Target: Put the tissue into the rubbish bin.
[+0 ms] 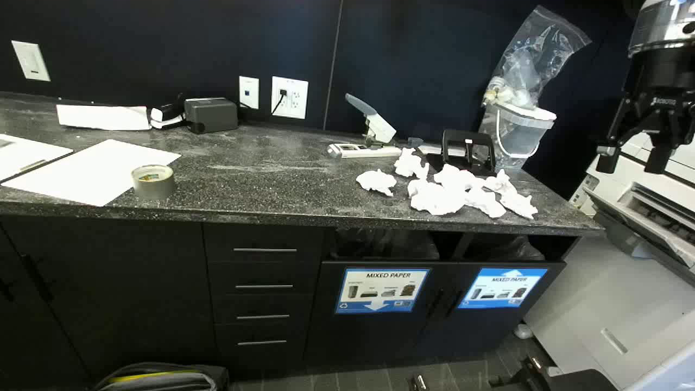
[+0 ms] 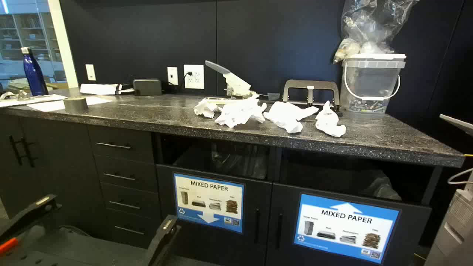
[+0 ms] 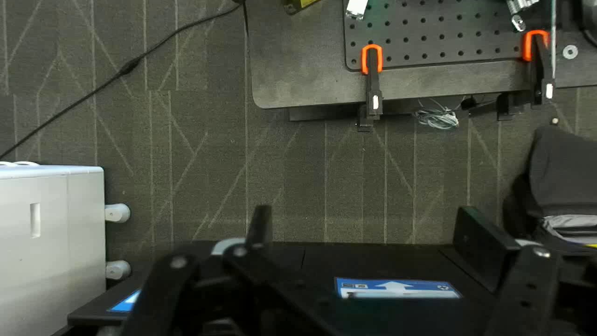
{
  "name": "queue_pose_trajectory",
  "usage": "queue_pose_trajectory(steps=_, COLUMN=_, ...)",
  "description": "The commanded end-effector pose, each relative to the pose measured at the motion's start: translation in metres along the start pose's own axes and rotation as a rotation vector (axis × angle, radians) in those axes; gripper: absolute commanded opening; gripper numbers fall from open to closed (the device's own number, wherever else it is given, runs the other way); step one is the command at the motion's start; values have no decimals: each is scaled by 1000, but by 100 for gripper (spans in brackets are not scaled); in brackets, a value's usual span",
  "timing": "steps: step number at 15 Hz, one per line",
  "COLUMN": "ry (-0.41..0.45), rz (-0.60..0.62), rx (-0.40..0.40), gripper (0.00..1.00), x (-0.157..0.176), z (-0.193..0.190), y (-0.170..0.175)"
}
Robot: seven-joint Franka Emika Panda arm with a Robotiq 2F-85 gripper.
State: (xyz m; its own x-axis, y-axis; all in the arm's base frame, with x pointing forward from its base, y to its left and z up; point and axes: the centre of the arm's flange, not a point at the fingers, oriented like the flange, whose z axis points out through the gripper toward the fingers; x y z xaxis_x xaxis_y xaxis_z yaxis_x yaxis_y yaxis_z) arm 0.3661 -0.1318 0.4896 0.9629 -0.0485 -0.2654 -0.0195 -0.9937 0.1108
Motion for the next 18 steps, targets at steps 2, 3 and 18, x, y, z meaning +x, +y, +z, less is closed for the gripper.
queue_pose_trajectory(steps=2, ry=6, rz=1, rx=-1, gripper=100, x=0, z=-2, y=1)
queue_pose_trajectory(steps=3, ry=9, rz=2, rx=-2, gripper=100, x=0, z=-4, y=1)
queue_pose_trajectory(steps=18, ry=237, rz=-281, rx=-153, gripper=100, x=104, z=18, y=49)
